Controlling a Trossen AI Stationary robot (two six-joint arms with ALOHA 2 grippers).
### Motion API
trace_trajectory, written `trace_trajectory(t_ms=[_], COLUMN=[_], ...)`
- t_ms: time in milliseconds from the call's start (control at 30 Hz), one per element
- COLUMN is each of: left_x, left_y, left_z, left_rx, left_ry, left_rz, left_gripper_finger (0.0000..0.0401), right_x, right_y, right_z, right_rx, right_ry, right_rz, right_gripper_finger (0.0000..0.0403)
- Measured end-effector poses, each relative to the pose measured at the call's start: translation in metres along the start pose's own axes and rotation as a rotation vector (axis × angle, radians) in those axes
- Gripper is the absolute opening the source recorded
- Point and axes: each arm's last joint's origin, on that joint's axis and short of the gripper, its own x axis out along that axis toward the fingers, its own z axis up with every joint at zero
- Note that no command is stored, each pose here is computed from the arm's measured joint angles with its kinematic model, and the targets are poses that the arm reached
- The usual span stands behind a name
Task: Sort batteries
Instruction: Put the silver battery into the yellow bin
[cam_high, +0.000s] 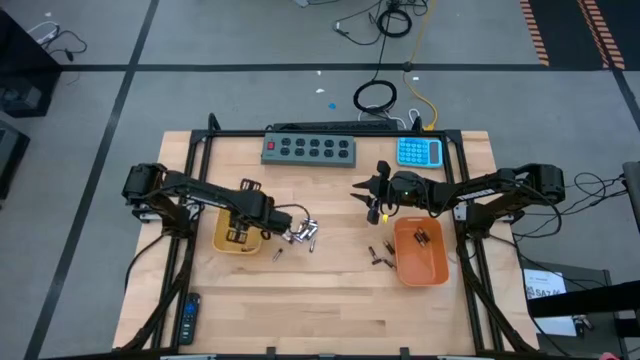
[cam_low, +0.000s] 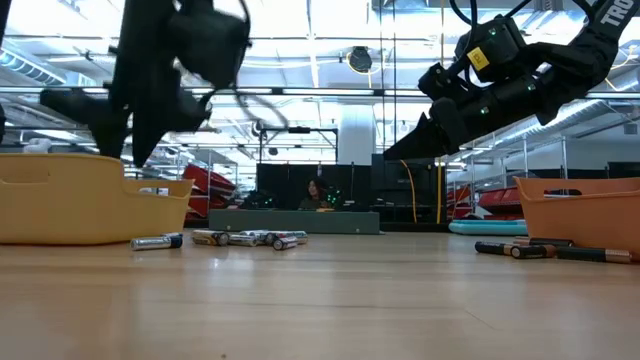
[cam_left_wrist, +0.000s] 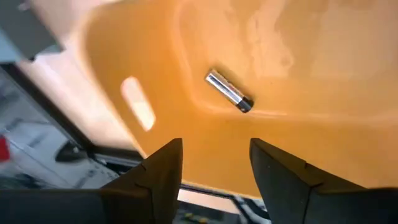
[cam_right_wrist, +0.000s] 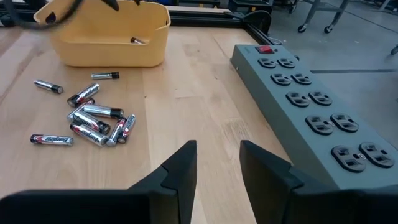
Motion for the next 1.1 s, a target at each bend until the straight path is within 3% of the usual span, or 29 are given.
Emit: trace_trajectory(t_ms=[100, 300, 367, 500, 633, 867, 1100], left_x=[-0.022, -0.062, -0.065, -0.058, -0.055, -0.053, -0.051], left_y=[0.007, 0.02, 0.023, 0.024, 0.02, 0.02, 0.011], left_z=[0.0, 0.011, 0.018, 0.038, 0.053, 0.054, 0.064], left_rx=[-0.128, -0.323, -0.357, -0.383, -0.347, -0.334, -0.31], left_ry=[-0.094, -0.525, -0.605, -0.627, -0.662, -0.65, -0.627], left_rz=[-0.019, -0.076, -0.137, -0.263, -0.287, -0.351, -0.41], left_gripper_finger=[0.0198, 0.0198, 0.0198, 0.0198, 0.0198, 0.0198, 0.0198], right_x=[0.0, 0.0, 0.0, 0.0, 0.0, 0.0, 0.0], right_y=[0.001, -0.001, -0.002, -0.002, -0.002, -0.002, 0.001], right_z=[0.0, 0.0, -0.001, 0.0, 0.0, 0.001, 0.002], right_rx=[0.007, 0.003, 0.005, 0.006, -0.006, -0.007, -0.023], right_ry=[-0.001, -0.003, -0.001, -0.003, -0.006, -0.014, -0.025], right_rz=[0.028, 0.071, 0.066, 0.064, 0.065, 0.062, 0.074], right_gripper_finger=[0.0114, 0.0114, 0.0114, 0.0109, 0.0084, 0.0043, 0.0048])
